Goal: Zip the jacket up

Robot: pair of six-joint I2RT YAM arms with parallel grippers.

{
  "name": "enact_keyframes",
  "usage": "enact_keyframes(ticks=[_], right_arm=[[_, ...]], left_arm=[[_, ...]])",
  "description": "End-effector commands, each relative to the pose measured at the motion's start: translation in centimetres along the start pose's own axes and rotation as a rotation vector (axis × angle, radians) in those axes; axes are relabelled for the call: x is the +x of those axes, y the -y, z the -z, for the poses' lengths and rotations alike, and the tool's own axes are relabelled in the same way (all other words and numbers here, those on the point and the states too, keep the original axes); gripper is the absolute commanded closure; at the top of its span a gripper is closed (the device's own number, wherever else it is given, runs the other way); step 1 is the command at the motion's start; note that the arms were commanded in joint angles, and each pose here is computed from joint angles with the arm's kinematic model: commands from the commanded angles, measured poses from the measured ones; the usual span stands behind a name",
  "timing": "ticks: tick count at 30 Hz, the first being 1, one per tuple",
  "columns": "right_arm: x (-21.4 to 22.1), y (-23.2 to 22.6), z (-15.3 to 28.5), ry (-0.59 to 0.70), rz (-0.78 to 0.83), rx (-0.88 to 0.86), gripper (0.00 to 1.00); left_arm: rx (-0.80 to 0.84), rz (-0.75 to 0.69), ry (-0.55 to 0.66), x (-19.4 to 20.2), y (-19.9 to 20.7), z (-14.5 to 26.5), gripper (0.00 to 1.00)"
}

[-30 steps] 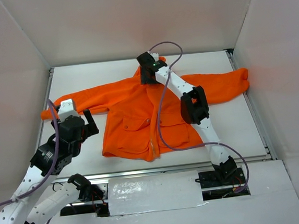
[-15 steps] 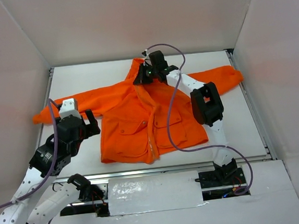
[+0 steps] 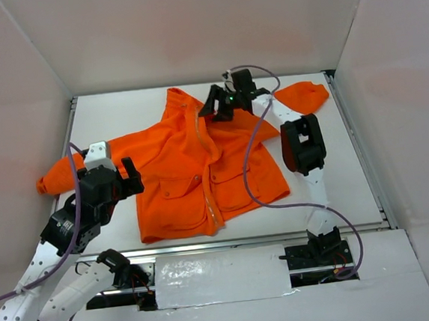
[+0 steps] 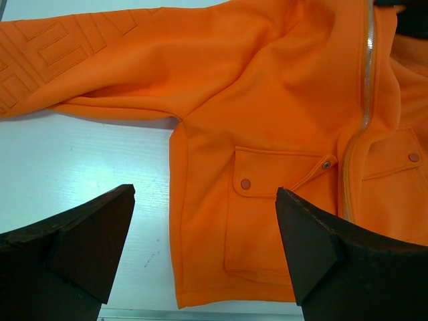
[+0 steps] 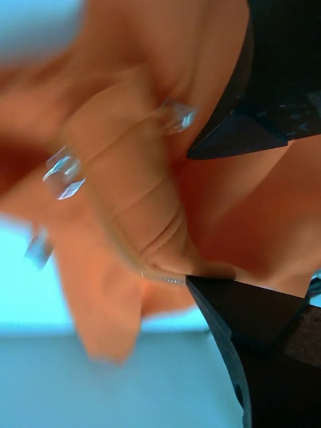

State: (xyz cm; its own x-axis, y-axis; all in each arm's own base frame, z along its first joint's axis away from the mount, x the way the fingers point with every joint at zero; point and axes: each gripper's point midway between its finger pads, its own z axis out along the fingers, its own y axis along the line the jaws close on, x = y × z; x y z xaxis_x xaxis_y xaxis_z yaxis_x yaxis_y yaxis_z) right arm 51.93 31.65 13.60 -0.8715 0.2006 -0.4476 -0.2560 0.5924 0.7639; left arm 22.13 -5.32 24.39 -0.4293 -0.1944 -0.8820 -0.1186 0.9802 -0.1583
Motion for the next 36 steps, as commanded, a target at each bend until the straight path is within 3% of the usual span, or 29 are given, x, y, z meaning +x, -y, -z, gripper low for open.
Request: enact_keyframes(ticks=[1,6,10,13,14,16,18,23,24,26,27,28,29,31,36], right_arm=[[2.7,6.9,3.7,-0.043,-0.047,0.294,0.21],[2.3,9.8,8.0,0.081,-0.072,0.384,0.21],[3.4,13.4,8.0,-0.012,-0.186,0.511,0.21],[2.3,15.7,8.9,0.020,-0.186,0.662,0.18],[2.3,16.0,9.9,0.049,-0.181,0.705,0.07],[1.6,15.7,10.5,0.098,-0.157,0.698,0.00],[1.6,15.9,11.5,0.111,-0.157,0.722,0.00],[0.5,17.2,11.4,0.060,-0.164,0.795,0.04],[0.5,17.6,11.7,0.054,-0.167,0.827,0.05],[-0.4,18.0,11.8,0.058,-0.156,0.852,0.15],[-0.5,18.2,12.0,0.048,-0.160,0.866,0.18],[0.7,19.2,12.5,-0.002,-0.174,0.931,0.22],[-0.3,18.7,13.0,0.016,-0.162,0.946,0.21],[0.4,19.5,14.1,0.002,-0.151,0.987,0.19],[1.1,22.1,16.7,-0.022,-0.319,0.837,0.29]], left_arm=[[0.016,-0.009,0.025,-0.6,0.4,-0.3,0.01],[-0.003,-0.013,0.004,-0.3,0.4,-0.7,0.01],[0.009,0.071,-0.008,-0.7,1.2,-1.0,0.01],[0.153,0.186,-0.028,-1.0,5.2,-2.0,0.01],[0.257,0.231,-0.013,-1.7,7.8,-2.4,0.01],[0.305,0.259,-0.022,-1.5,10.1,-4.5,0.01],[0.361,0.289,0.015,-1.8,12.8,-7.6,0.01],[0.161,0.320,-0.039,0.3,13.4,-16.9,0.03],[0.084,0.292,-0.096,3.0,12.7,-19.6,0.03],[-0.042,0.307,-0.109,3.6,11.4,-21.9,0.02],[-0.150,0.297,-0.180,6.3,9.5,-24.0,0.02],[-0.293,0.294,-0.280,8.9,7.1,-23.9,0.01],[-0.339,0.317,-0.290,8.0,6.8,-24.6,0.01],[-0.481,0.301,-0.359,10.6,3.9,-25.1,0.01],[-0.582,0.398,-0.381,11.3,-0.6,-24.7,0.01]])
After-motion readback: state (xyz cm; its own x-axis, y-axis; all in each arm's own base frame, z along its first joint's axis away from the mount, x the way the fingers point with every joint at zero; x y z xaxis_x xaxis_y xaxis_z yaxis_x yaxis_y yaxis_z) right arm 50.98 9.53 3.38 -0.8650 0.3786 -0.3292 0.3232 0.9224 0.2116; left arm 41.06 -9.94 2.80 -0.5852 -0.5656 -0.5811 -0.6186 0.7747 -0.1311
